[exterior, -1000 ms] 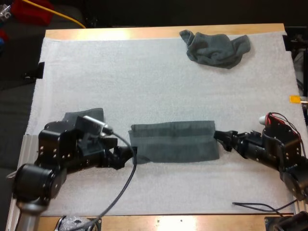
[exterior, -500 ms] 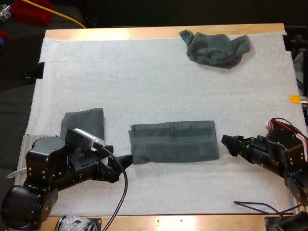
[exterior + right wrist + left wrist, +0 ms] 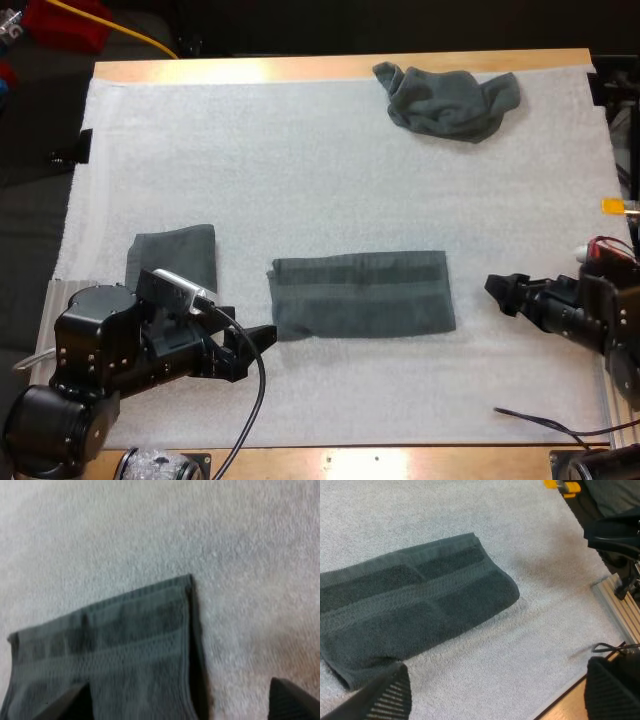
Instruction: Pick towel from pile, fold and stack
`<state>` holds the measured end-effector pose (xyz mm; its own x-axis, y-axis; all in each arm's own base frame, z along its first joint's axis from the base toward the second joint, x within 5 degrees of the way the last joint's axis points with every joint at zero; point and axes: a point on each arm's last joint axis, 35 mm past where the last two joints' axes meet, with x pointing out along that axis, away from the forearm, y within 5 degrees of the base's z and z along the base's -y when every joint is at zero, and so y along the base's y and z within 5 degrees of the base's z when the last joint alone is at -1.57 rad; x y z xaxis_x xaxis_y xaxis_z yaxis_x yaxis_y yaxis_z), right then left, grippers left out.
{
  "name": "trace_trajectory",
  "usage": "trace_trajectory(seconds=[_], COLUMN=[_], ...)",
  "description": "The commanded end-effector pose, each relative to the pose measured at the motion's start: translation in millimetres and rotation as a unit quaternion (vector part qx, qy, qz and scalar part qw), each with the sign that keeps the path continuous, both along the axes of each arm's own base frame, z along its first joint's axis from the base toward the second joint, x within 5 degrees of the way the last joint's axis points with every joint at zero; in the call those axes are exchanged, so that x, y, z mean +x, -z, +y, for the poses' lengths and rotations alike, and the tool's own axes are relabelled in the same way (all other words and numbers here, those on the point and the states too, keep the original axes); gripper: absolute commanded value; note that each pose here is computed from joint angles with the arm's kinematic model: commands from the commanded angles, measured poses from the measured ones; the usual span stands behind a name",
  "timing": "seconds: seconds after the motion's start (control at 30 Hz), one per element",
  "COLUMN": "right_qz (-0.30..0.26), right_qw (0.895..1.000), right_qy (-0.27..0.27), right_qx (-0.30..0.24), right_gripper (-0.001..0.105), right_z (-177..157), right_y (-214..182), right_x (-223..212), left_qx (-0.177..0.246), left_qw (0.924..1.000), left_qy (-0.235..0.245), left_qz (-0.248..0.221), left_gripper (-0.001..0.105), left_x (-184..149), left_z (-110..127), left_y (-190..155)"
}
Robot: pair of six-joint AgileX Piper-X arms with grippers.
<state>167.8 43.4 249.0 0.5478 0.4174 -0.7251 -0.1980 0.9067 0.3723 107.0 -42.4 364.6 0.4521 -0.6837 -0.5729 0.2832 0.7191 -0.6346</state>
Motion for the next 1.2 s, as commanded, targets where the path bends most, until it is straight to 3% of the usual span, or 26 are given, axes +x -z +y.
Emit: trace_trajectory(seconds=[0.0,0.37,0.67,1.17], right_qz=[0.008,0.06,0.064,0.116], right_qw=[1.0,0.993,0.976,0.966], right_qy=[-0.019,-0.072,-0.132,-0.14], right_qx=[0.006,0.079,0.161,0.182], right_gripper=[0.069,0.069,0.069,0.069], right_z=[-3,-30,-27,-22], right_y=[0,29,57,105], right_x=[1,23,49,70], left_qx=[-0.004,-0.006,-0.006,-0.006], left_qw=[1.0,1.0,1.0,1.0], left_qy=[-0.001,0.002,0.002,0.002], left_qz=[-0.004,-0.001,0.001,0.001], left_gripper=[0.07,0.07,0.07,0.07], left_x=[-1,-2,-2,-2], left_z=[0,0,0,0], left_y=[-3,-3,-3,-3])
